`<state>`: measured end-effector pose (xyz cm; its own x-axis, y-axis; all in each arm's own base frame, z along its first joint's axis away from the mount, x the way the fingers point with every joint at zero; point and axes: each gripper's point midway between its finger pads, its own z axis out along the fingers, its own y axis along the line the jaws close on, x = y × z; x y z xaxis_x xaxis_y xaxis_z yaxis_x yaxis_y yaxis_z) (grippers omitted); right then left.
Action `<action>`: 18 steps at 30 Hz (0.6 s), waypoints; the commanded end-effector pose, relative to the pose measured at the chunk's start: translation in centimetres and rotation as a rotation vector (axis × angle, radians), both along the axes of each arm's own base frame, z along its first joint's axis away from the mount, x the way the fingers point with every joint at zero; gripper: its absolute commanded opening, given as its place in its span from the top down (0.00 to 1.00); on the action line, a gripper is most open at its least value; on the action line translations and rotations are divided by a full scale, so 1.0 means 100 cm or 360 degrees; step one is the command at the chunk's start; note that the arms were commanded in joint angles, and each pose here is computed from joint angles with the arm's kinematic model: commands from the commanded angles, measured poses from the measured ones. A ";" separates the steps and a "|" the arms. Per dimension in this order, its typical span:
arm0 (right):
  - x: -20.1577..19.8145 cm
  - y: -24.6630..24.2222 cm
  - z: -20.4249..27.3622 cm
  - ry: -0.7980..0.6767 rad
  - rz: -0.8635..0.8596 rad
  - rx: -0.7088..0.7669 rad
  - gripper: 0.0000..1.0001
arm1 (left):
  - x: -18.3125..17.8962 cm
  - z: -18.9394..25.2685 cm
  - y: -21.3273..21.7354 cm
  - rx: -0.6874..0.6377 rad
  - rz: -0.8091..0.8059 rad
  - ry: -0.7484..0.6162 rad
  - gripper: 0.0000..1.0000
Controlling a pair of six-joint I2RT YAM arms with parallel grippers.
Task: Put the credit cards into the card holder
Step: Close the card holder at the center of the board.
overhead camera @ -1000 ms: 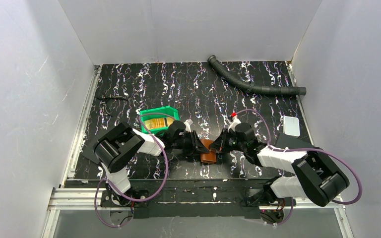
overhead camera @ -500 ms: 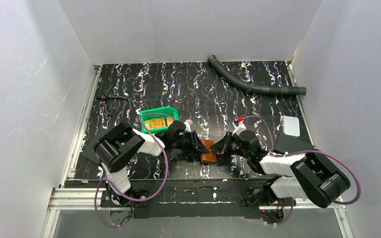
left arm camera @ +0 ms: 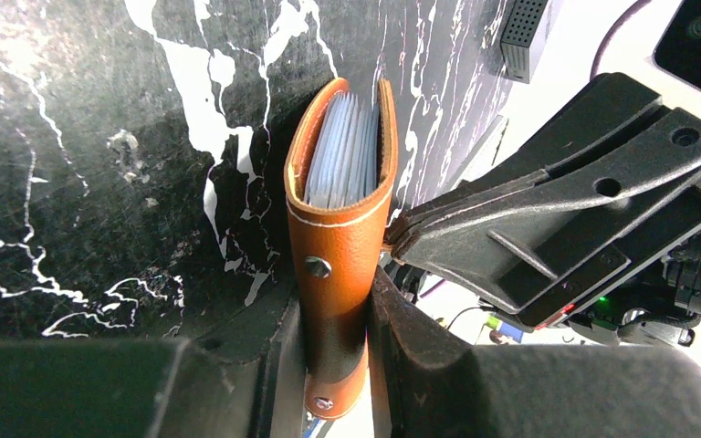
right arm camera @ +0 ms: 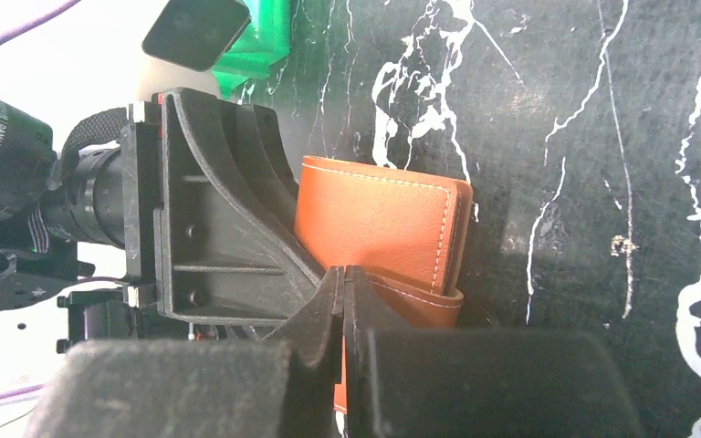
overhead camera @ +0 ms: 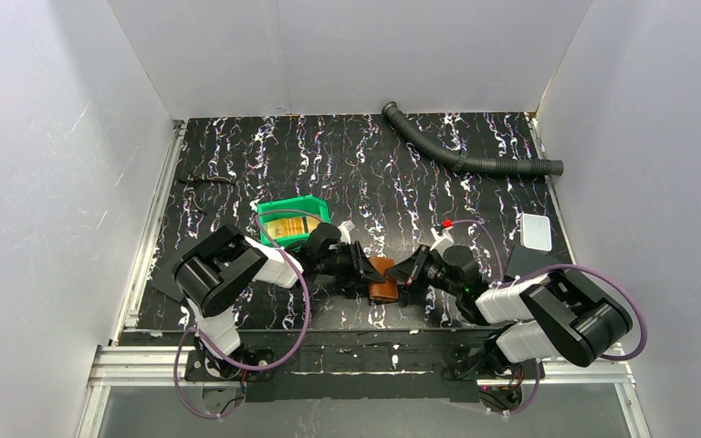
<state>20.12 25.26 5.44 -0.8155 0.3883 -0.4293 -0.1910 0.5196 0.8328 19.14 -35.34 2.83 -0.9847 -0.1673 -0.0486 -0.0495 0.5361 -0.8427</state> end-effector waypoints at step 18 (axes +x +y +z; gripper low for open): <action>-0.040 -0.017 -0.057 0.0014 0.0061 -0.0229 0.99 | -0.014 -0.044 0.023 0.0168 0.0078 0.0183 1.00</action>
<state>19.82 25.06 4.99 -0.7709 0.4132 -0.4848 -0.2438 0.5117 0.8238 18.97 -35.33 2.64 -0.9852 -0.1701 -0.0204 -0.0703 0.5098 -0.8574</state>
